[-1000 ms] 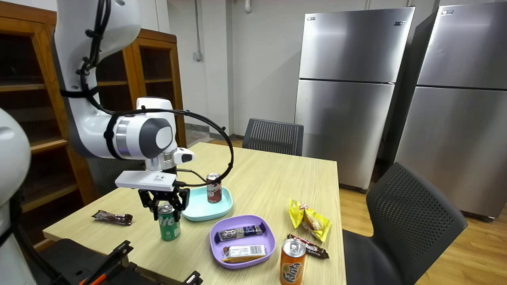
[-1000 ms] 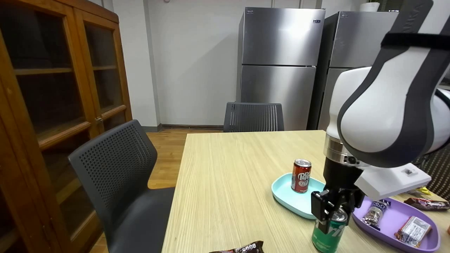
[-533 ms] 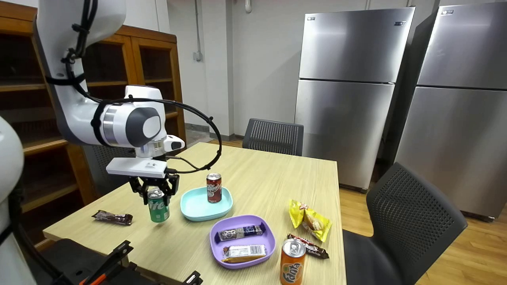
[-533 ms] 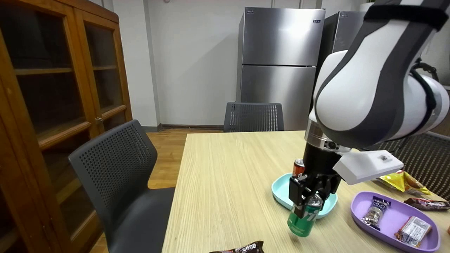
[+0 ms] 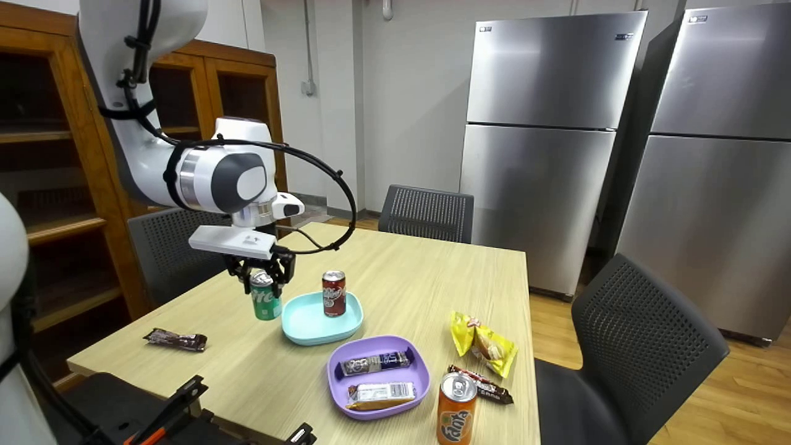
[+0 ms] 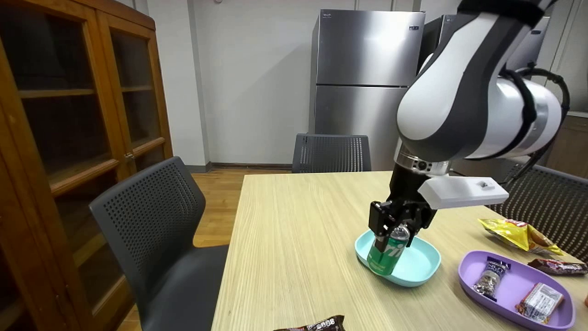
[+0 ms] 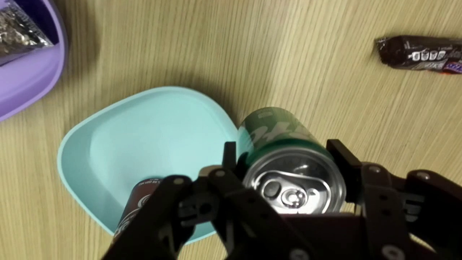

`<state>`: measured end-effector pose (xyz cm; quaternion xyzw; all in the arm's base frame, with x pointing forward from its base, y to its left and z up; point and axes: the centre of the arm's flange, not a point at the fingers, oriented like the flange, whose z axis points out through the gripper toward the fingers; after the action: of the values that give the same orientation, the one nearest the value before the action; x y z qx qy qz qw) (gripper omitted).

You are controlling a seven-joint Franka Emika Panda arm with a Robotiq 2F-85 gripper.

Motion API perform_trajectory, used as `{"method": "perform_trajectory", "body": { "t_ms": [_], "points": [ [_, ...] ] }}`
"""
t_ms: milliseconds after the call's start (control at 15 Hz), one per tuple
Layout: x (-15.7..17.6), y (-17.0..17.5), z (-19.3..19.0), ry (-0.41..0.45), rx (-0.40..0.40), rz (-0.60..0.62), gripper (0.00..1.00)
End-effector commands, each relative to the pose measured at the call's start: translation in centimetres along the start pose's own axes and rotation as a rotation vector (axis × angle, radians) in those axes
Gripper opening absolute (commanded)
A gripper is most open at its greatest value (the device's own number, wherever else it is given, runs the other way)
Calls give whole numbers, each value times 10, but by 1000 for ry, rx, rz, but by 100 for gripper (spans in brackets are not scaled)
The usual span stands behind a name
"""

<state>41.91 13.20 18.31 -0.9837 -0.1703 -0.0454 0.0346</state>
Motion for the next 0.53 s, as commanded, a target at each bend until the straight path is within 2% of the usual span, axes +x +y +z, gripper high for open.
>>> {"method": "perform_trajectory", "body": {
  "t_ms": [0, 467],
  "points": [
    [24, 16, -13, 16, 5, 44, 38],
    [56, 43, -8, 41, 8, 121, 38]
  ]
}}
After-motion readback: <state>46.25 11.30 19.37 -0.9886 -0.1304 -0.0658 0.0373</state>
